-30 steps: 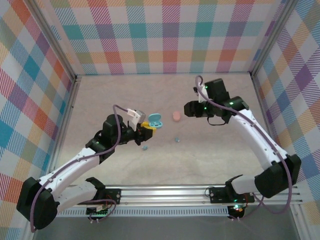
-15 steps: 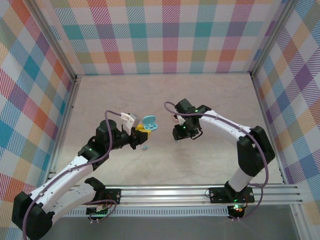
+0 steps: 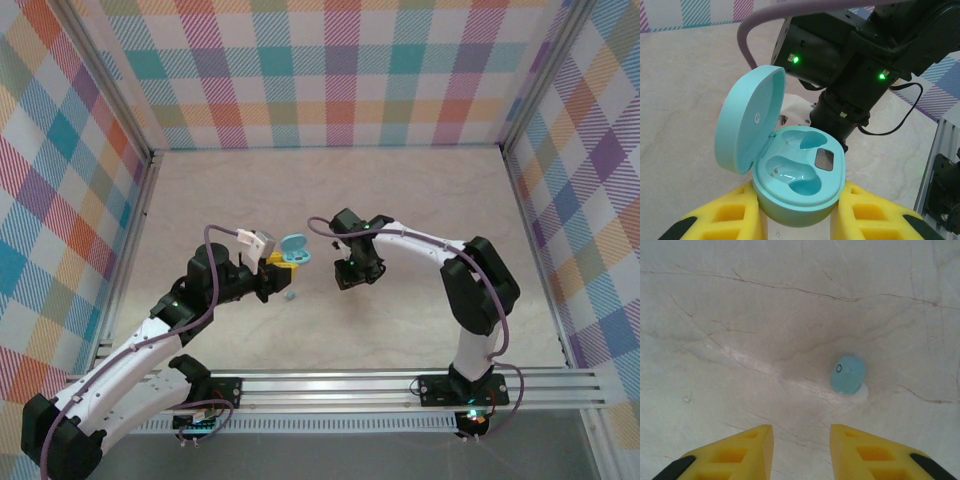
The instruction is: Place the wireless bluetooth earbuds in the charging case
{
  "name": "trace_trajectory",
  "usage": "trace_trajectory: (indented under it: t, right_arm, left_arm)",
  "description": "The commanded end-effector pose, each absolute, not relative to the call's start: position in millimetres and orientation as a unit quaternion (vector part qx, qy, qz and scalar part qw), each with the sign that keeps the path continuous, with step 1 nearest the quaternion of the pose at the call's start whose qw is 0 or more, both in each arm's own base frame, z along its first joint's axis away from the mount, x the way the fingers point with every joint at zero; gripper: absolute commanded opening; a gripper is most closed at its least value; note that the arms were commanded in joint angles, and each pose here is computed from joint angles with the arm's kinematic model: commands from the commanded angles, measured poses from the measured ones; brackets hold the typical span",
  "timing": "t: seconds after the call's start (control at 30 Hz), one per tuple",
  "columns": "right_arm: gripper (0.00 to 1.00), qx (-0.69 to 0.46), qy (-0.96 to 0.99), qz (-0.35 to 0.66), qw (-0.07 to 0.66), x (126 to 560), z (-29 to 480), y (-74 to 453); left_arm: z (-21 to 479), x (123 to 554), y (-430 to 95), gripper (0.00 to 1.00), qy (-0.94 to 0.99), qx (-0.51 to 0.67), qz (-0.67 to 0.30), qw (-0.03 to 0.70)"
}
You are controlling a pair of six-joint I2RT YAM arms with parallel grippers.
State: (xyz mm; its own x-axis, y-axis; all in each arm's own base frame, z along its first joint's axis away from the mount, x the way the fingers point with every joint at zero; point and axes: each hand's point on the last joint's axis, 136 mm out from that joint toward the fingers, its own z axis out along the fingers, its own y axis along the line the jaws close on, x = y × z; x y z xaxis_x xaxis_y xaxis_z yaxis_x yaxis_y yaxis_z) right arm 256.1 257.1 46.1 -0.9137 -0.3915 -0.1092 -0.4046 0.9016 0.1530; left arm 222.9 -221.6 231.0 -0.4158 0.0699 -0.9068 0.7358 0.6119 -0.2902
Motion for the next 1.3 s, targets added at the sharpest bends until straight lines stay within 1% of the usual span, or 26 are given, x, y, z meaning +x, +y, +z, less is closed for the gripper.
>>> trace_trajectory:
  t: [0.0,0.13,0.43,0.9,1.03,1.27]
  right_arm:
    - [0.35,-0.217,0.973,0.072,0.042,262.9,47.2,260.7]
    - [0.33,-0.222,0.973,0.055,0.044,270.9,44.0,260.4]
    - [0.33,-0.232,0.971,0.012,0.05,283.0,39.5,252.1]
    - [0.31,-0.23,0.973,0.012,0.03,275.0,28.6,249.0]
    - [0.28,-0.226,0.974,0.014,0.023,273.2,25.7,248.6]
    - [0.29,-0.224,0.975,0.005,0.012,268.8,19.9,243.7]
  left_arm:
    - [229.5,219.6,-218.6,0.18,0.764,0.262,-0.353,0.473]
    - [229.5,218.4,-218.1,0.18,0.763,0.262,-0.354,0.473]
    - [230.2,216.6,-216.4,0.18,0.762,0.261,-0.354,0.475]
    - [230.5,217.2,-217.1,0.18,0.762,0.263,-0.353,0.475]
    - [230.6,216.3,-217.1,0.18,0.762,0.264,-0.354,0.474]
    - [232.7,215.6,-217.4,0.18,0.76,0.264,-0.356,0.475]
